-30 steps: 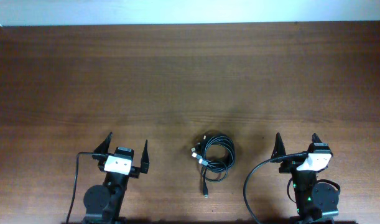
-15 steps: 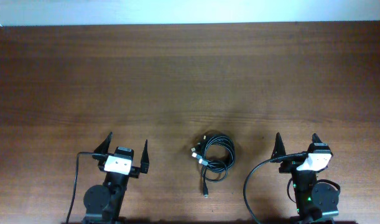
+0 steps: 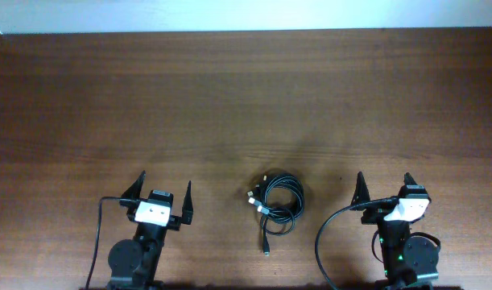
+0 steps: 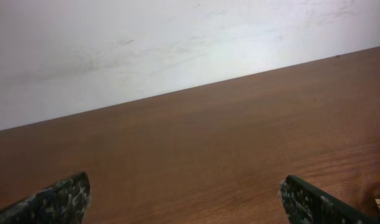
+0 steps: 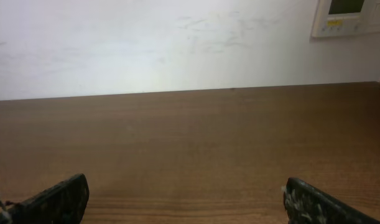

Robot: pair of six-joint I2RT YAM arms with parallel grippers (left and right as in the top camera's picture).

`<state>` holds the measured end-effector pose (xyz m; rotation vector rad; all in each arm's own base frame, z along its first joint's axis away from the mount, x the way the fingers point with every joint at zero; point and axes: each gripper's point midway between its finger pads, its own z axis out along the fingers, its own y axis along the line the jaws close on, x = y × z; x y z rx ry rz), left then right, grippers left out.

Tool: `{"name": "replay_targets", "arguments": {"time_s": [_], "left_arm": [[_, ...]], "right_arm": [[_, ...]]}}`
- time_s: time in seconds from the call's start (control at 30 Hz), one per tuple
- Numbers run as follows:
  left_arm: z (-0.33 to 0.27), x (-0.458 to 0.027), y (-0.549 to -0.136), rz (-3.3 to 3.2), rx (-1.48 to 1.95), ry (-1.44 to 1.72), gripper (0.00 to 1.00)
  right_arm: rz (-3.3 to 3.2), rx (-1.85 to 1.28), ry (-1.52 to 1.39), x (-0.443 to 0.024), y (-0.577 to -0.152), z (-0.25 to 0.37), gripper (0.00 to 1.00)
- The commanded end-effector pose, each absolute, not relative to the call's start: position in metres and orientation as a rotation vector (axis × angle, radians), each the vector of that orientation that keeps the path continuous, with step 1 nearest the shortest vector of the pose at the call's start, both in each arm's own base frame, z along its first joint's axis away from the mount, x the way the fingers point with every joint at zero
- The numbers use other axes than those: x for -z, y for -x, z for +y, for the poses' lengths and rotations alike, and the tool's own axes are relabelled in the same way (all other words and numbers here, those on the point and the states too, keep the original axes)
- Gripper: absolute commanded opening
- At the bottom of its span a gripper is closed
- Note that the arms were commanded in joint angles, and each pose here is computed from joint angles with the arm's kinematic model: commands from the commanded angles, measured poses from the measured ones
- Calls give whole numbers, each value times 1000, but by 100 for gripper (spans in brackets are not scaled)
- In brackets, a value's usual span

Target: Untangle cables

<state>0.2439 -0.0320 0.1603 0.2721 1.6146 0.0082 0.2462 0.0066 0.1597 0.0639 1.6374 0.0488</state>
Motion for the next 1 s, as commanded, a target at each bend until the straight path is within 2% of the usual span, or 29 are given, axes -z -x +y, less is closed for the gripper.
{"name": "replay_targets", "arguments": {"time_s": [0.0,0.3,0.5,0.67,0.97], "left_arm": [[-32,-160,-244,1614,0,-266,99],[-33,-166,-243,1601,17,-258,99],[-48,-185,-227,1667,141,-282,99],[-47,-227,-220,1646,133,-289,99],[-79,-209,-230,1817,338,-421,99]], "right_arm": [[1640,-32,-79,-157,-246,3,99],[1640,-32,-79,-157,-246,3,99],[1640,-32,-79,-157,-246,3,99],[1640,-32,-79,-157,-246,3,99],[1640,-32,-79,-157,-246,3,99]]}}
